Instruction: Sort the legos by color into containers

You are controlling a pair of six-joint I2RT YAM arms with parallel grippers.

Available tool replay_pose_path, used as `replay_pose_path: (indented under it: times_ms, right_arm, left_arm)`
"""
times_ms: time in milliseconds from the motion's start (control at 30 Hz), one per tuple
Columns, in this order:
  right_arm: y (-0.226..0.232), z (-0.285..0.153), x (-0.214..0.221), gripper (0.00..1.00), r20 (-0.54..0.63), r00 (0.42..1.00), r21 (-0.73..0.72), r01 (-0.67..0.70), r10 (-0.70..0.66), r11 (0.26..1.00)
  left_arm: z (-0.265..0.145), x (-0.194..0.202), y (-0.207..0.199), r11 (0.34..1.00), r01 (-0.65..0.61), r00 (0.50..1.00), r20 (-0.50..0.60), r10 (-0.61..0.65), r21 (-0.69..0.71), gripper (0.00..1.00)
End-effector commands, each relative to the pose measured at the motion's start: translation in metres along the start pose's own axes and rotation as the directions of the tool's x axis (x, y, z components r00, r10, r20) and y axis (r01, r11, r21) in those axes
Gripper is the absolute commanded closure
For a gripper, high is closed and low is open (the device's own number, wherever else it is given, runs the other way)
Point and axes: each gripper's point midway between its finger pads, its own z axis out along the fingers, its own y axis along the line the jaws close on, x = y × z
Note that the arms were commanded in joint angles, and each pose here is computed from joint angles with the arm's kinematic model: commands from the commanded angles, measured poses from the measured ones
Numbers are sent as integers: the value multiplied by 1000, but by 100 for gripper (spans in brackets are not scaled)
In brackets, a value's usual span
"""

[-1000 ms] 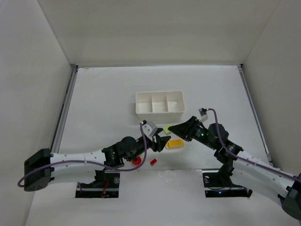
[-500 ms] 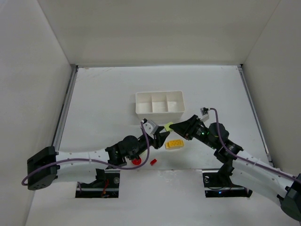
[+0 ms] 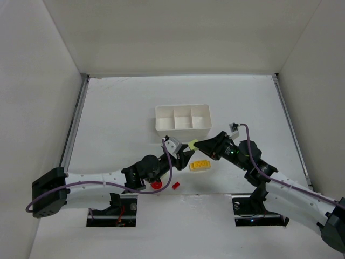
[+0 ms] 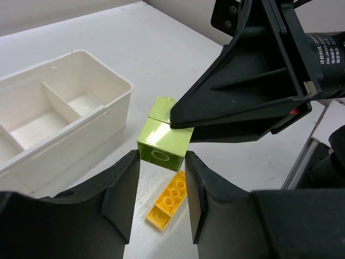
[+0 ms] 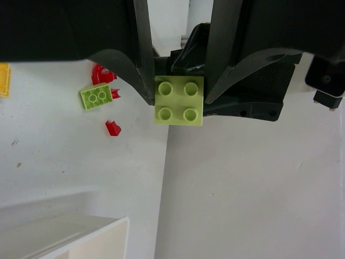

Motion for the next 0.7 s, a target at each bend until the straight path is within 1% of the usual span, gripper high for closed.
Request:
replay_pose_path:
  times_ms: [0,333,467,567,633,667]
  right_arm:
    - [34,-3,1,64,-20,1000,-135,-19,17,991]
    - [33,0,4,65,-40,999,-141,-42,37,989]
    - [35,-1,4,65,-40,999,-148,-42,37,988]
    - [35,-1,3,65,-44,998,-148,-47,41,988]
    - [36,-1,5,65,-55,997,-155,-52,44,987]
    - [37,-1,7,65,-69,997,-158,-55,45,986]
  left_arm:
    - [5,-31,-25,994,33,996,75,-41,105,67]
    - [8,-27,-29,993,30,997,63,-37,117,62]
    - [7,-28,-29,993,28,997,64,-36,117,64]
    - [6,-29,-31,990,28,997,64,-37,135,70]
    - [6,-31,-33,989,28,997,72,-39,146,70]
    - [7,-32,-34,988,26,997,73,-38,152,69]
